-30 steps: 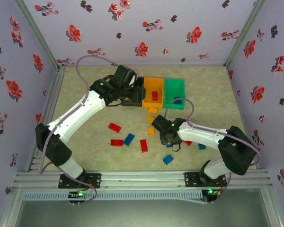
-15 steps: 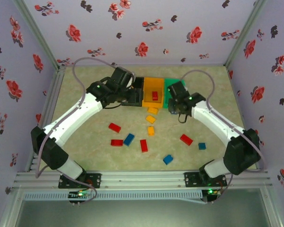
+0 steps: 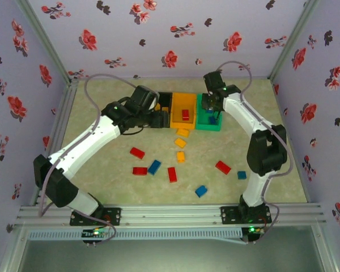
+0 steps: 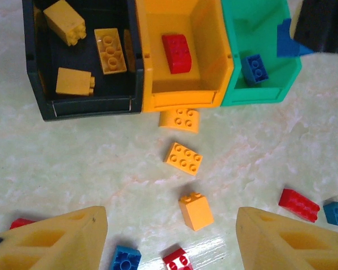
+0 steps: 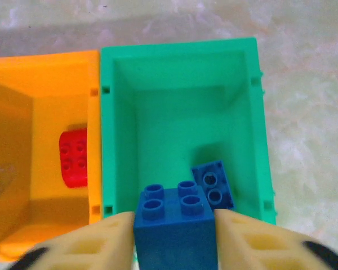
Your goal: Sort the legos into containers by color
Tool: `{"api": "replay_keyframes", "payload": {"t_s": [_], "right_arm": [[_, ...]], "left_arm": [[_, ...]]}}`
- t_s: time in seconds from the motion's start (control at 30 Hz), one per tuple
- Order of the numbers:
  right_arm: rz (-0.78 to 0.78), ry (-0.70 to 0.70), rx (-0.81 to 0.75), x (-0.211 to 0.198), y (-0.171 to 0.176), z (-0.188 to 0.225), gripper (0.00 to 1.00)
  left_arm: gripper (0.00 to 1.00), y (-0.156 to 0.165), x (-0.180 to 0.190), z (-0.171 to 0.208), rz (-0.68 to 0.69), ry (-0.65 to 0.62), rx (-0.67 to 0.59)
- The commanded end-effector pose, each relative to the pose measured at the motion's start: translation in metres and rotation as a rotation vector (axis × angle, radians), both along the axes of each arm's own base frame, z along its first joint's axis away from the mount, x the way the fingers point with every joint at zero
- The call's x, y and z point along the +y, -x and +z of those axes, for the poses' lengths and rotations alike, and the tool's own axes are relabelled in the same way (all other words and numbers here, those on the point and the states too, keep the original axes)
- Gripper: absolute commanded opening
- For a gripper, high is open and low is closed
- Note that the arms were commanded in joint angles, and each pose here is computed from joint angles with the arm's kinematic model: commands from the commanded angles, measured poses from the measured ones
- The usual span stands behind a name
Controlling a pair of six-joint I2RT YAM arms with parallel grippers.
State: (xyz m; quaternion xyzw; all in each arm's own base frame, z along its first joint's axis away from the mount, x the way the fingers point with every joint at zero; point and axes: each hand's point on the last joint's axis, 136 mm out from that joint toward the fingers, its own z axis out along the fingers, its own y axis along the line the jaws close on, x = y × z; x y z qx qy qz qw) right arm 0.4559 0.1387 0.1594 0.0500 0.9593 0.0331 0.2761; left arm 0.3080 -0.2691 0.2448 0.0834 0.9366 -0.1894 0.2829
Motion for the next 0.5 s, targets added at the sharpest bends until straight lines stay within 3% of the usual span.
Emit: {"api": "replay_keyframes", "payload": {"t_s": [0.0,0.17,0.47], "right_arm": [[0.043,-0.008,0.032,0.004,-0.011,0.002,0.55],[0.022,-0.066,0.004,0.007,0.007,0.013,0.63],[-0.047,-0.156,-0.023,-0.006,0.063,0.005,0.63]], "left_arm": [[0.63,0.002,0.007,0.003,0.035,0.010,-0.009],[0.63,0.007,0.006,-0.018,0.046,0.003,0.028],[0.63,0.030,-0.020,-0.059,0.035,-0.024,0.119]]}}
